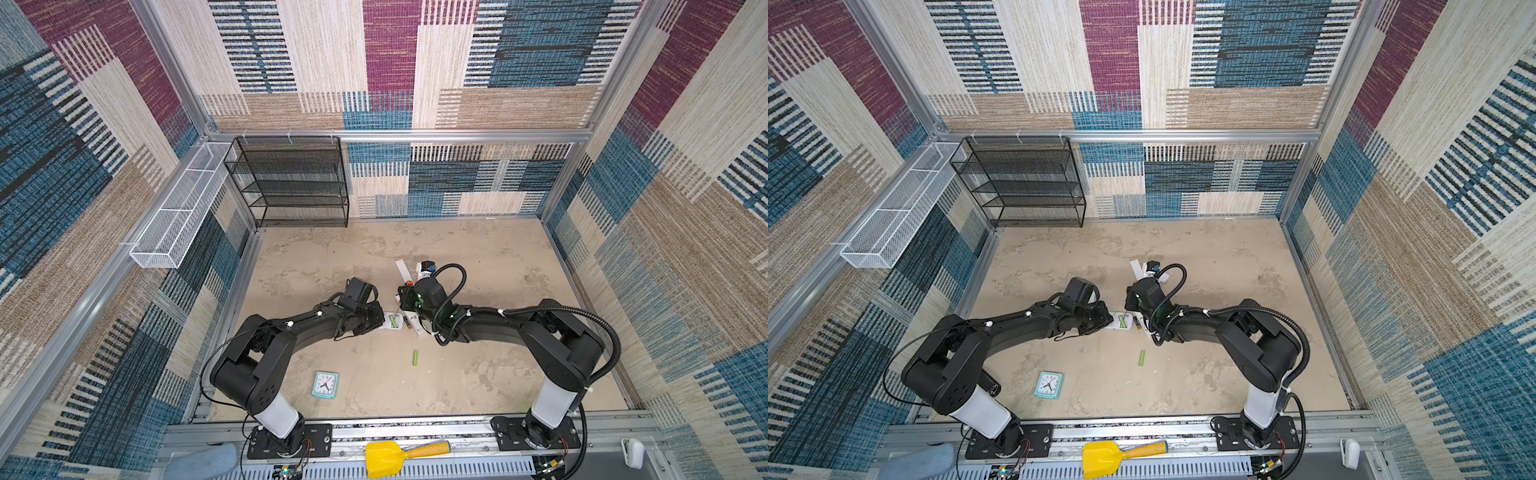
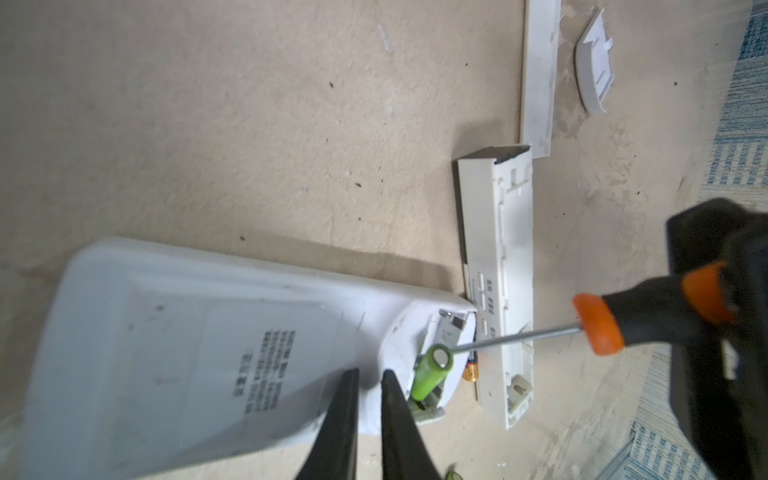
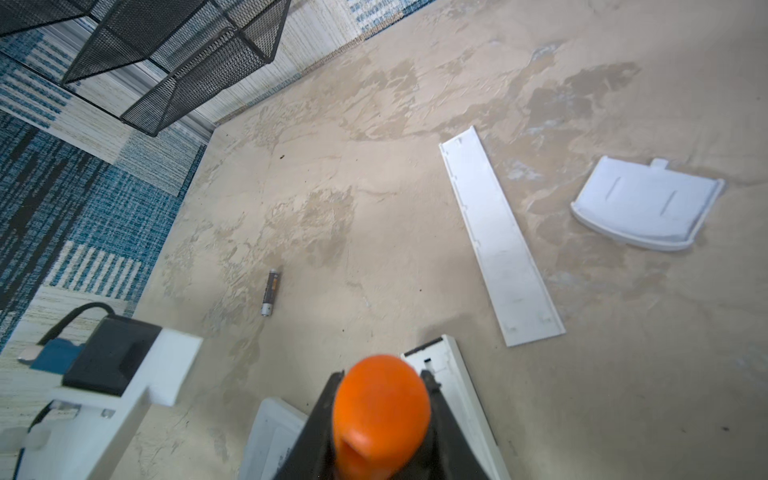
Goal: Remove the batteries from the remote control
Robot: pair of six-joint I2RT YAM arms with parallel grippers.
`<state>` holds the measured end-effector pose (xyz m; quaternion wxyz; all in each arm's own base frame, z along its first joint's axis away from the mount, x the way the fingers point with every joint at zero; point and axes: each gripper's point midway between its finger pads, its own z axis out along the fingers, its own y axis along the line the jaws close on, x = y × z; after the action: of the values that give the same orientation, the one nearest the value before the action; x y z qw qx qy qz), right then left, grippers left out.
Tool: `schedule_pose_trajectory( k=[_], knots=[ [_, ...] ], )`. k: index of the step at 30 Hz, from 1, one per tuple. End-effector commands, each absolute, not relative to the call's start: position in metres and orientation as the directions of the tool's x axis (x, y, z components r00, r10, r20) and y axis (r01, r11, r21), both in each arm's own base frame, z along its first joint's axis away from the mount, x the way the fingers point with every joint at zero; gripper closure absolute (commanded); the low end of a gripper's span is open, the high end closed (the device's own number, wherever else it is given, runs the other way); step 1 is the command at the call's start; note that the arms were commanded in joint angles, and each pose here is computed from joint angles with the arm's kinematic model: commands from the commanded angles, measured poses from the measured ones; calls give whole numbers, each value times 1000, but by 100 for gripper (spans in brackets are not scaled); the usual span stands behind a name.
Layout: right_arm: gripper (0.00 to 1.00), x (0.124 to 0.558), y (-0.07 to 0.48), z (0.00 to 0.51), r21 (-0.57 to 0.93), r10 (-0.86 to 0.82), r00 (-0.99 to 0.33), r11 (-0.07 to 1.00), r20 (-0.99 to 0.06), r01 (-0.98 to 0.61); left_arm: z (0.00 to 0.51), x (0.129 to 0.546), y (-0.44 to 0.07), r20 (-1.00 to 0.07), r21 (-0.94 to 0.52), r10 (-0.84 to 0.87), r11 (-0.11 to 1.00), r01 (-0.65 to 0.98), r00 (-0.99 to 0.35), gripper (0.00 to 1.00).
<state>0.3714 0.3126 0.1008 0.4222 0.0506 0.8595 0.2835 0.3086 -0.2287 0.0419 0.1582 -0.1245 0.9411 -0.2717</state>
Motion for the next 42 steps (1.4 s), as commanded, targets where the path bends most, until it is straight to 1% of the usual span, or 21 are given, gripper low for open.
schedule_pose_trajectory(
  k=[1,12,15,21,24,28,35,42],
  knots=[
    [100,372,321,118,593,375,-621,784,-688,-184,41,299,-226,-195,-551,-330,816,-175,-924,84],
    [100,368,320,117,587,358,-629,785,-690,-197,72,297,-224,-248,-587,-332,799,-132,-910,83],
    [100,366,320,115,582,346,-637,788,-689,-201,74,288,-225,-234,-603,-319,789,-120,-918,84],
    [100,364,321,112,573,327,-647,792,-689,-210,56,254,-236,-180,-623,-273,775,-105,-945,92],
    [100,362,321,110,573,322,-652,791,-686,-212,48,248,-243,-164,-639,-271,762,-108,-948,95],
    [100,359,323,110,580,313,-663,783,-680,-225,39,250,-248,-146,-645,-275,755,-119,-950,95],
    [100,349,322,122,588,295,-665,763,-686,-267,24,261,-246,-149,-629,-324,760,-164,-934,95],
    [100,339,319,126,589,277,-677,757,-682,-283,16,265,-246,-145,-615,-337,767,-182,-930,95]
  ],
)
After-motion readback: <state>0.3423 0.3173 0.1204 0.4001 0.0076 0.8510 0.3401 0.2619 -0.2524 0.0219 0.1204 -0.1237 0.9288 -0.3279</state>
